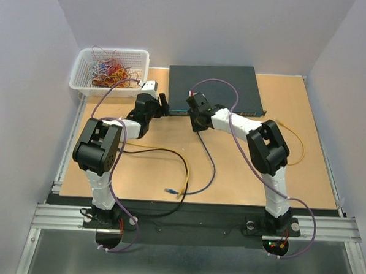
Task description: Insert the plug into the switch port
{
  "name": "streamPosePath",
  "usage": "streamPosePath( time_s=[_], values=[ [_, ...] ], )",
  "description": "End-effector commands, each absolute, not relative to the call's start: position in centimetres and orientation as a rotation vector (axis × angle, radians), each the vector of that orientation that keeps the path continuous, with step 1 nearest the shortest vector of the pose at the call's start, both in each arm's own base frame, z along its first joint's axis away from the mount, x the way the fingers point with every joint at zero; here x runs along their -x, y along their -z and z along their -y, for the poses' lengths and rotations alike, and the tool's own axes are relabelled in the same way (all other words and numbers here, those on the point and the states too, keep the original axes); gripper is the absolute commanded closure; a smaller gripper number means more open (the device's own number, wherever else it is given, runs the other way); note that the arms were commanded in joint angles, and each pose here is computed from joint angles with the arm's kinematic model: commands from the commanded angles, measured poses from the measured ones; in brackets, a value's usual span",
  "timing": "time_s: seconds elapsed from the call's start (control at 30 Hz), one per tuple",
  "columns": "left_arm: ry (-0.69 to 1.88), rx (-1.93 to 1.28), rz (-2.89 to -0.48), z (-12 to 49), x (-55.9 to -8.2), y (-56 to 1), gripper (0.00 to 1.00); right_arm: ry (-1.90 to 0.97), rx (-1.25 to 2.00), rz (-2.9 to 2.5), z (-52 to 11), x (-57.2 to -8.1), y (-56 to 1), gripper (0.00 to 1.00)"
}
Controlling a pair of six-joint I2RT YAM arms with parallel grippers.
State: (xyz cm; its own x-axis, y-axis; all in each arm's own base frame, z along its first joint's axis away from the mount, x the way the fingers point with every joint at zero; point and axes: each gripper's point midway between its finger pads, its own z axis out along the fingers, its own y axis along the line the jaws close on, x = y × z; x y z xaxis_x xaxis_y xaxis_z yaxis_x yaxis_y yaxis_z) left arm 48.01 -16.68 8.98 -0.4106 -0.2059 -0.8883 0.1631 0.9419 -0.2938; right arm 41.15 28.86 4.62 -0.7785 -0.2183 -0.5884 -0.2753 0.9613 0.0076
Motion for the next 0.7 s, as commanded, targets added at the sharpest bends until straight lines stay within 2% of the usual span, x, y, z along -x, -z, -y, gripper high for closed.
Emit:
streamPosePath(
  time_s=[0.0,0.23,0.47,0.67],
  values=[
    [0.414,0.007,-1.843,16.9,-50.4,-12.9,0.27,0.005,0.313,-2.474,-28.1,-43.4,-4.7,1.00],
    [0.504,-0.061,-1.797,18.1,-51.2,-13.5,0.27,0.097,0.267,-2.484,-27.0,-45.8,-3.9,1.00],
    [0.593,-0.083,-1.842,19.1,-51.6,-11.8,0.27,0.103,0.226,-2.468,-26.2,-47.2,-5.1,1.00],
    [0.711,-0.120,-1.890,20.8,-50.6,-10.1,0.32,0.067,0.229,-2.470,-26.5,-47.7,-5.5,1.00]
  ],
)
